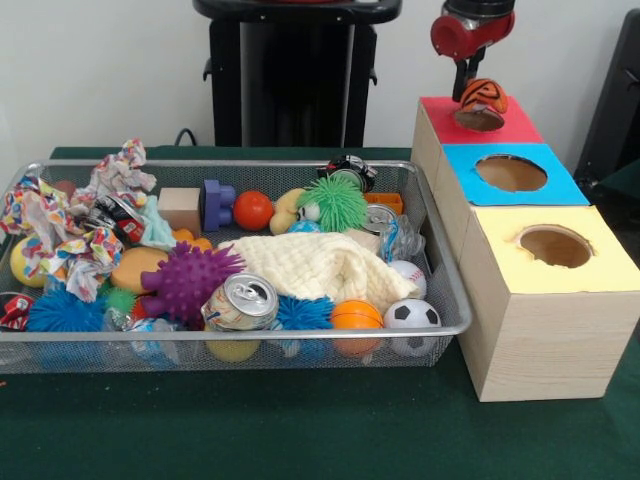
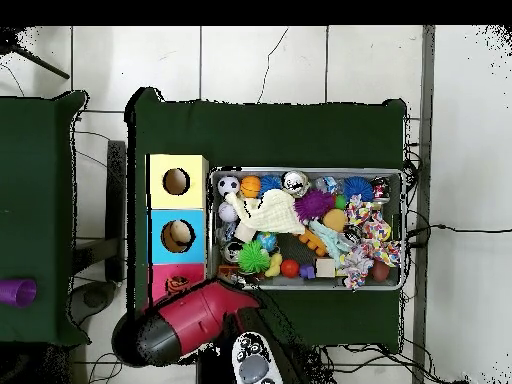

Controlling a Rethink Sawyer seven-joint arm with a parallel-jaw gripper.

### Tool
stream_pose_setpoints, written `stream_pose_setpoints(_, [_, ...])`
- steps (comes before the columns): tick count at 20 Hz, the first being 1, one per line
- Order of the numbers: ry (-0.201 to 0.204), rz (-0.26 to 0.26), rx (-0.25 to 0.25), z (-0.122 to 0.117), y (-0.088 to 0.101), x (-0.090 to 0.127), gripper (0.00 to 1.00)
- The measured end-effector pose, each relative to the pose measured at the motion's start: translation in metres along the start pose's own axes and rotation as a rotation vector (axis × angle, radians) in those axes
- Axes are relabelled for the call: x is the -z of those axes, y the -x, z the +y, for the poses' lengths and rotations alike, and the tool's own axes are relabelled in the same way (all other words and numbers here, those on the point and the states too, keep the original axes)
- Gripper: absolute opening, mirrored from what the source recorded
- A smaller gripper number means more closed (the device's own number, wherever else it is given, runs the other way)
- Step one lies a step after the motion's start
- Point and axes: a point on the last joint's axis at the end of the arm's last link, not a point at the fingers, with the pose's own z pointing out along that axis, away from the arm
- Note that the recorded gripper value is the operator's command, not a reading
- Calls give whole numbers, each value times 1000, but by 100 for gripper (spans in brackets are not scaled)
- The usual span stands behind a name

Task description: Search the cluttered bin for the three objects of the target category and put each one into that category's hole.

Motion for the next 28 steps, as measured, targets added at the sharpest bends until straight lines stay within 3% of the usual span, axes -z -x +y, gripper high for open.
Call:
stream_pose_setpoints(25, [-1,0,30,15,2,-2,0])
stream_pose_setpoints(26, [-1,0,30,15,2,-2,100])
stream_pose_setpoints(28, [-1,0,30,15,2,-2,100])
